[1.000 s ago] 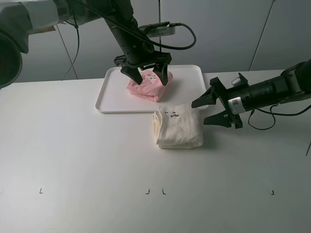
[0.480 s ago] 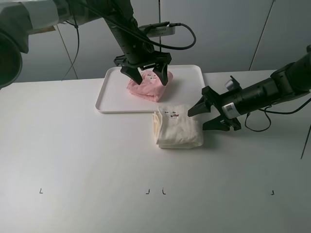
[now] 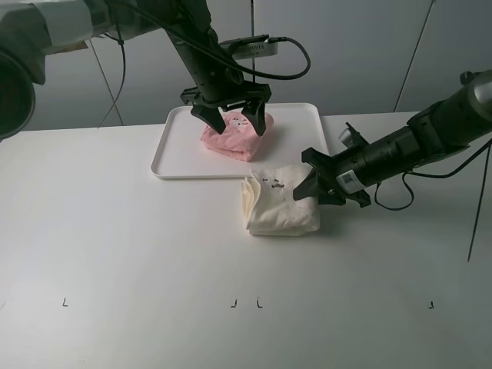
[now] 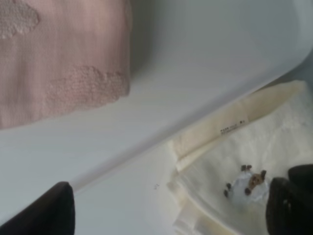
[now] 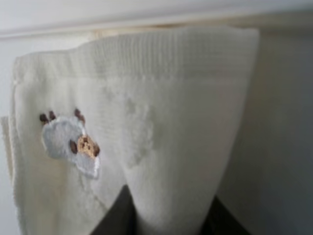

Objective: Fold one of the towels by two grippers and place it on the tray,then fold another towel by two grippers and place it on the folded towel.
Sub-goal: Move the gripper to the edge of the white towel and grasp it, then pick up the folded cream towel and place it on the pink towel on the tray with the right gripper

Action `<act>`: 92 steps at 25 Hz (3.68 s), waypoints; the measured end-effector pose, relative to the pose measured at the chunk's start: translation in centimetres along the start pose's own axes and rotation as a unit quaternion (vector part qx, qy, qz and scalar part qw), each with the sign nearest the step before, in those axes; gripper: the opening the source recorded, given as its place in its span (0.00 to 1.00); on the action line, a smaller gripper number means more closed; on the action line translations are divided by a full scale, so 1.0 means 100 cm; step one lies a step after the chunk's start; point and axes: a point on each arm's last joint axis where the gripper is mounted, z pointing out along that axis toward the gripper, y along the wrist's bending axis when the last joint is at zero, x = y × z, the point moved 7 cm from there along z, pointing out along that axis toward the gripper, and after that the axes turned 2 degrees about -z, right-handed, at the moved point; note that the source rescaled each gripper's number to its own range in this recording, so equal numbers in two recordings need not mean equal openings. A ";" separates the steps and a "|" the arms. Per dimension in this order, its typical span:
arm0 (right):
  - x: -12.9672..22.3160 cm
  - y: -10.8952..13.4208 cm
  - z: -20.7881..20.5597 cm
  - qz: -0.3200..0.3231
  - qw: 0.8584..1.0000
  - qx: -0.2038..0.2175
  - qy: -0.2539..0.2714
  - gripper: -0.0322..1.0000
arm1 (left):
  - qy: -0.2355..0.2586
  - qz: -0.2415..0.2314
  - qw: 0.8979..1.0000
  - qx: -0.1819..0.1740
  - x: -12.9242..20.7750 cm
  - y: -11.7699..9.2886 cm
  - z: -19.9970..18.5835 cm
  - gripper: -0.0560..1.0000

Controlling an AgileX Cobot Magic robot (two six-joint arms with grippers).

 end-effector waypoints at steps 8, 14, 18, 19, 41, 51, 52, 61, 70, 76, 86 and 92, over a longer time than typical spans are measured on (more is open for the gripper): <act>0.006 0.009 0.000 -0.024 0.999 -0.028 0.017 0.12 | -0.001 0.028 0.999 0.024 0.000 -0.008 0.000 1.00; 0.003 0.026 -0.013 -0.044 0.998 -0.045 0.009 0.12 | -0.003 0.036 0.999 0.040 0.001 -0.014 -0.006 0.93; -0.014 0.046 -0.044 -0.073 0.997 -0.037 -0.014 0.12 | 0.004 0.036 0.999 0.041 0.015 -0.017 -0.025 0.74; -0.019 0.048 -0.053 -0.084 0.996 -0.026 -0.016 0.12 | 0.004 0.032 0.999 0.040 0.021 -0.017 -0.029 0.71; -0.130 0.191 -0.070 -0.153 0.981 -0.113 -0.042 0.12 | -0.024 0.021 0.998 -0.049 0.115 0.025 -0.061 0.98; -0.168 0.179 0.012 -0.023 0.972 -0.231 -0.038 0.12 | -0.034 0.024 0.998 -0.050 0.112 0.025 -0.061 0.98; -0.171 0.170 0.021 -0.014 0.974 -0.224 -0.042 0.12 | -0.035 0.024 0.998 -0.050 0.112 0.025 -0.061 0.98; -0.182 0.109 0.063 0.006 0.984 -0.163 -0.070 0.12 | -0.036 0.035 0.997 -0.051 0.112 0.025 -0.061 0.98; -0.176 0.088 0.073 -0.037 0.992 -0.106 -0.057 0.46 | -0.033 0.036 0.998 -0.051 0.113 0.026 -0.060 0.98; -0.181 0.110 0.059 -0.049 0.982 -0.171 -0.058 0.99 | -0.033 0.036 0.998 -0.051 0.113 0.026 -0.060 0.98; -0.211 0.096 -0.051 -0.143 0.983 0.031 -0.114 1.00 | -0.026 0.036 0.998 -0.051 0.115 0.026 -0.060 0.98; -0.196 0.126 -0.123 -0.223 0.960 0.130 -0.112 1.00 | -0.023 0.036 0.998 -0.051 0.116 0.026 -0.060 0.98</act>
